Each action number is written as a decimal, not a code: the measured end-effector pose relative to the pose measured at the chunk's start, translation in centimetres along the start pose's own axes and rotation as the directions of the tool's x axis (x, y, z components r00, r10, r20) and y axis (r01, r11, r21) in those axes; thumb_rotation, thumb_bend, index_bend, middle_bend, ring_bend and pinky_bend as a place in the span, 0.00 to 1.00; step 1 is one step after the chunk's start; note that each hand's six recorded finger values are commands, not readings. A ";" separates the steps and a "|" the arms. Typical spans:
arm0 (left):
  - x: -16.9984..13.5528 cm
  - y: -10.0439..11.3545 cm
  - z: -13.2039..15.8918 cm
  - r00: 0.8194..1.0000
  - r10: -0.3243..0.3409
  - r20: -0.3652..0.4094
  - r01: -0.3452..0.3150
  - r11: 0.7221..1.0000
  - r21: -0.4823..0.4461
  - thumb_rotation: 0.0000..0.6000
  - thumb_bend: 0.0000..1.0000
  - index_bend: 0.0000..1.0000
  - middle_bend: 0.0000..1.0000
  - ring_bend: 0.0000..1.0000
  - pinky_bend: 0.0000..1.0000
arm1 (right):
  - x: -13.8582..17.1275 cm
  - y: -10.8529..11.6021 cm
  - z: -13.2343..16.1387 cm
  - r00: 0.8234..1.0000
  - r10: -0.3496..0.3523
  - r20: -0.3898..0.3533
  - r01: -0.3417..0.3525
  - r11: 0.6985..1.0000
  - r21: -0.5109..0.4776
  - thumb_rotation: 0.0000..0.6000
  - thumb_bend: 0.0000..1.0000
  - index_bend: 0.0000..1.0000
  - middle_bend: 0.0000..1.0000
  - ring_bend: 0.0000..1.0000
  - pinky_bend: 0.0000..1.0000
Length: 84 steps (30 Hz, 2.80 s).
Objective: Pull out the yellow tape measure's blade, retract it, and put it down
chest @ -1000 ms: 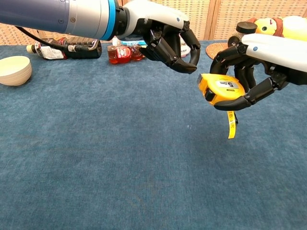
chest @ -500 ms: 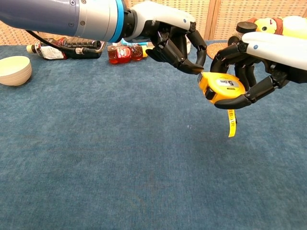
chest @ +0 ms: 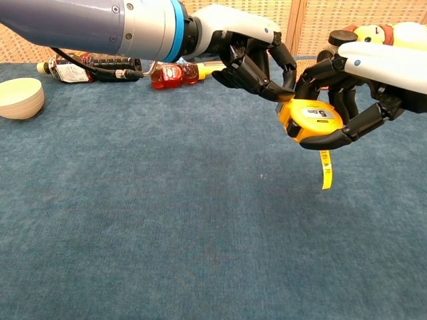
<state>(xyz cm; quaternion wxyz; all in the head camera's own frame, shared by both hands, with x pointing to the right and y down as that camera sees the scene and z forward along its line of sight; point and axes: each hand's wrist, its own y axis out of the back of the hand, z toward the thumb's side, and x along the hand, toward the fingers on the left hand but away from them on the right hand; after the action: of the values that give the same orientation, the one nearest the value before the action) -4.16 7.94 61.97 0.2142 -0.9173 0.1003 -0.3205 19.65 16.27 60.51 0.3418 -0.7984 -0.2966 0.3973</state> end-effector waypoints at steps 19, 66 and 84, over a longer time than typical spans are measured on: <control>-0.2 0.1 -0.5 1.000 -0.005 -0.010 0.005 1.000 0.002 0.90 0.40 0.49 0.94 0.94 0.94 | -0.1 0.6 -1.0 0.999 -0.017 0.028 0.017 1.000 -0.009 0.68 0.26 0.57 0.60 0.64 0.59; -5.0 1.6 -5.2 0.996 0.028 -0.086 -0.026 1.000 0.018 0.90 0.41 0.49 0.94 0.94 0.94 | 1.3 1.6 -5.3 0.993 -0.036 0.117 0.035 0.999 0.003 0.68 0.26 0.57 0.60 0.64 0.60; -10.3 1.6 -10.5 0.985 0.047 -0.165 -0.044 0.999 0.021 0.90 0.41 0.49 0.94 0.94 0.94 | 2.1 1.8 -7.5 0.987 -0.030 0.161 0.027 0.999 0.019 0.67 0.26 0.57 0.60 0.64 0.60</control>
<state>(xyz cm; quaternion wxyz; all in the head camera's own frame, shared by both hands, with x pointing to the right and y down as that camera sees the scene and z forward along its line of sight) -18.82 6.36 62.95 0.2205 -0.8829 0.1360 -0.3916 27.37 14.45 61.57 0.3289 -0.7565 -0.3313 0.4580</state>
